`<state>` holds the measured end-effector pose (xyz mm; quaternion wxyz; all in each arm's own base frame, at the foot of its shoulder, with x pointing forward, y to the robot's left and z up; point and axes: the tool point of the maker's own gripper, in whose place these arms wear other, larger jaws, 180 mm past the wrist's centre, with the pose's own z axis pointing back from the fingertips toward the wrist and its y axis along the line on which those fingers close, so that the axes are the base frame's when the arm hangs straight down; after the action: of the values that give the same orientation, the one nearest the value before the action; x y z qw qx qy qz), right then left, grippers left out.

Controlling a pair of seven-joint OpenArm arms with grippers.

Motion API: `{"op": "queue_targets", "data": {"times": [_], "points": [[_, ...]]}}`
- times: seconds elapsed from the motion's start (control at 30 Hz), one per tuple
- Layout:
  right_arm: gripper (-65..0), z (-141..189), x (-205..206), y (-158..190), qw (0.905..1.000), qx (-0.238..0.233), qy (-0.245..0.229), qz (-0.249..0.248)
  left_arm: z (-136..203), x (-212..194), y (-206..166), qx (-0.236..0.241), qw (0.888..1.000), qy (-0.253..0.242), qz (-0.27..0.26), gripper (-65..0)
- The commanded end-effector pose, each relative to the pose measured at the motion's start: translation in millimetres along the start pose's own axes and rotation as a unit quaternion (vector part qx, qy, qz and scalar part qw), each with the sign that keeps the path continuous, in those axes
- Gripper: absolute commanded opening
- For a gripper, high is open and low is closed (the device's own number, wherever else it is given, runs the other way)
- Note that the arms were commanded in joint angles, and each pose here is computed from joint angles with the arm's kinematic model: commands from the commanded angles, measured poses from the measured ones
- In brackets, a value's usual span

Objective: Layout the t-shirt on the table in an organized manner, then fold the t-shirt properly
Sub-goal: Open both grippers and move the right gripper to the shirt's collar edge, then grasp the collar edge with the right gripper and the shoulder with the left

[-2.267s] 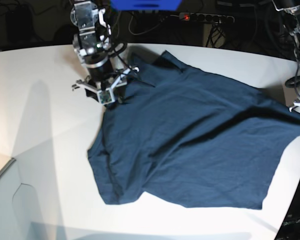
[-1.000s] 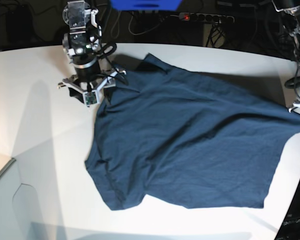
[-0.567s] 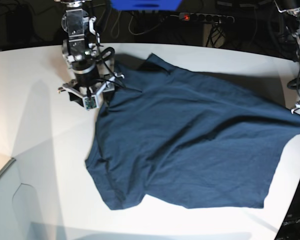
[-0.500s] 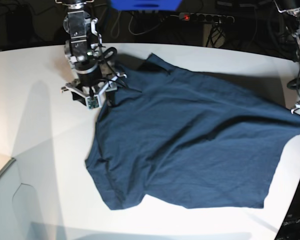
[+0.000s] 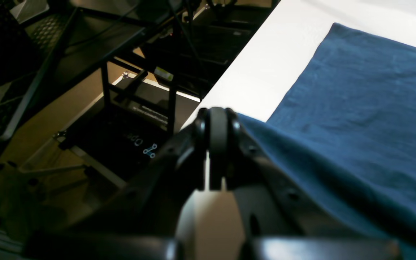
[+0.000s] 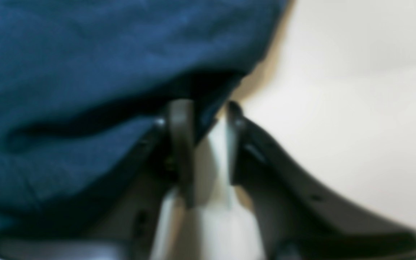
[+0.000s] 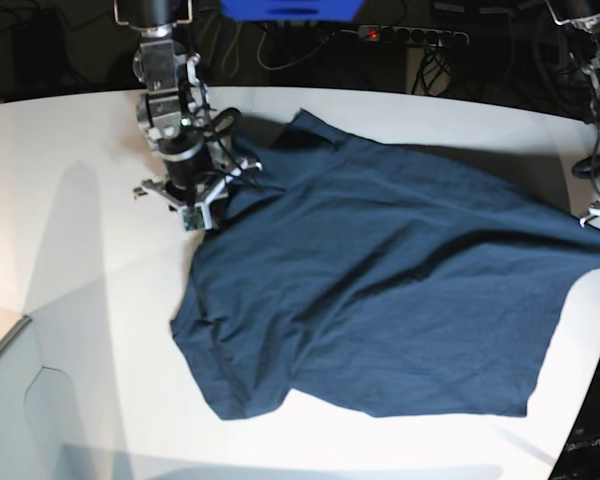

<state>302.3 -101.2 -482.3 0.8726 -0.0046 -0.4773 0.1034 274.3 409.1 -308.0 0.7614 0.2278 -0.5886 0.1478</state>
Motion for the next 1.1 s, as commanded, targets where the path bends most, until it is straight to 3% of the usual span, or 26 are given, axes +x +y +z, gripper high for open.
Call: {"op": "queue_targets", "data": {"times": [0.0,0.2,0.37,0.5,0.77,0.9,1.07], "points": [[-63.5,1,-26,-24,0.9982,-0.024,0.053,0.012,-3,20,8,0.009,0.999,-0.031,-0.006,-64.8],[-65.0,11,-47,-89,0.9929,-0.091,0.076,-0.005,-2,18,9,0.009,0.999,-0.029,-0.008,-64.8],[-65.0,20,-52,-118,0.9906,-0.107,0.083,0.019,-2,20,6,0.006,0.999,-0.031,-0.007,-64.8],[-65.0,28,-58,-121,0.9899,-0.11,0.085,0.025,-1,17,5,0.005,1.0,-0.029,-0.005,-64.8],[-65.0,65,-11,-124,0.9897,-0.129,0.016,0.059,15,-12,-4,0.002,1.0,0.003,0.009,-64.8],[-64.9,77,-4,-121,0.9893,-0.131,0.006,0.064,21,-25,-8,0.004,1.0,0.018,0.017,-64.8],[-51.8,87,6,-112,0.9893,-0.133,-0.01,0.059,30,-38,-6,0.002,0.999,0.034,0.013,-64.8]]}}
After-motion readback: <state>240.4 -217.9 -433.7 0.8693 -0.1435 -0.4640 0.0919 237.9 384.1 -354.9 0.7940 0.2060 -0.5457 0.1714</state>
